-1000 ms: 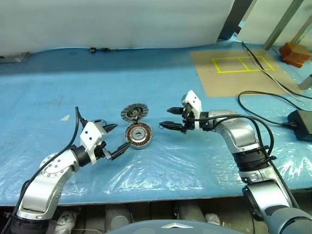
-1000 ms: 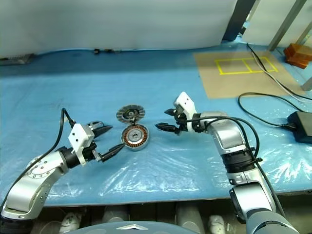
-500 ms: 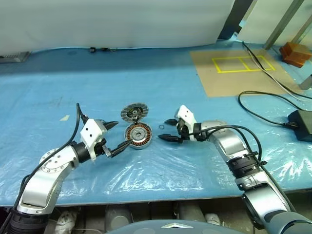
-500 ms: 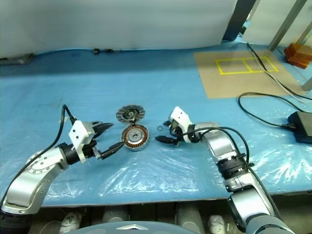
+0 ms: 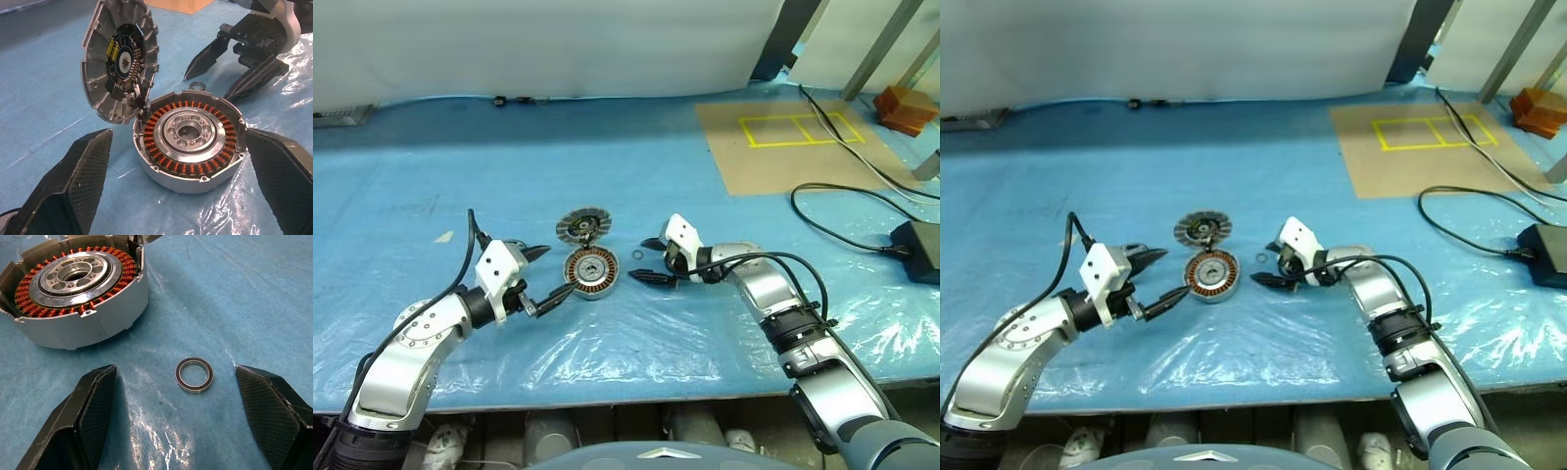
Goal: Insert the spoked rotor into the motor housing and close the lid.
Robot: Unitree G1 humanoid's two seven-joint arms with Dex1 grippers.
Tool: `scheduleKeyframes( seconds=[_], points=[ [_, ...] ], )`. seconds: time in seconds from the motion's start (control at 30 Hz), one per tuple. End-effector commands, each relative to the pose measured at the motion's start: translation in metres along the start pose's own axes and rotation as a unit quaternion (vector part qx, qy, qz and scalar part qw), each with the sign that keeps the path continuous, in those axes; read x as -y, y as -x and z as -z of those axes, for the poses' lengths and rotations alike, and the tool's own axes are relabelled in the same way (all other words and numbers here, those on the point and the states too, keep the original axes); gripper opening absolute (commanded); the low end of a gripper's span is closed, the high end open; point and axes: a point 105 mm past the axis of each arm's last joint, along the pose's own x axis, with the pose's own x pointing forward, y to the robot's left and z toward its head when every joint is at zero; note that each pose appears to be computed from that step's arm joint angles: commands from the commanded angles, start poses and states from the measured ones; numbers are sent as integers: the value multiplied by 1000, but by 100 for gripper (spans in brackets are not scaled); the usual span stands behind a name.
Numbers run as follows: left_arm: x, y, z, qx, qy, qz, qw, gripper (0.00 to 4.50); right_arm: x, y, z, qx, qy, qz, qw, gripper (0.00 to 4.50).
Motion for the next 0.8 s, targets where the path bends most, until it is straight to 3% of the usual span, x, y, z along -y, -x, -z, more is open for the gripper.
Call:
scheduleKeyframes(
  seconds=[0.03, 0.17, 0.47, 0.8],
  points=[
    [2, -1, -6, 12, -12, 1, 1000, 450, 0, 1, 15, -28, -8, 1, 1000, 409],
    [2, -3, -6, 11, -12, 3, 1000, 450, 1, 6, 24, -39, -8, 0, 999, 322],
    [-2, -3, -7, 10, -14, 5, 1000, 450, 1, 3, 24, -46, 8, -4, 999, 13],
    [-3, -2, -7, 8, -13, 4, 1000, 450, 11, 13, 16, -41, -15, 12, 999, 6]
  ],
)
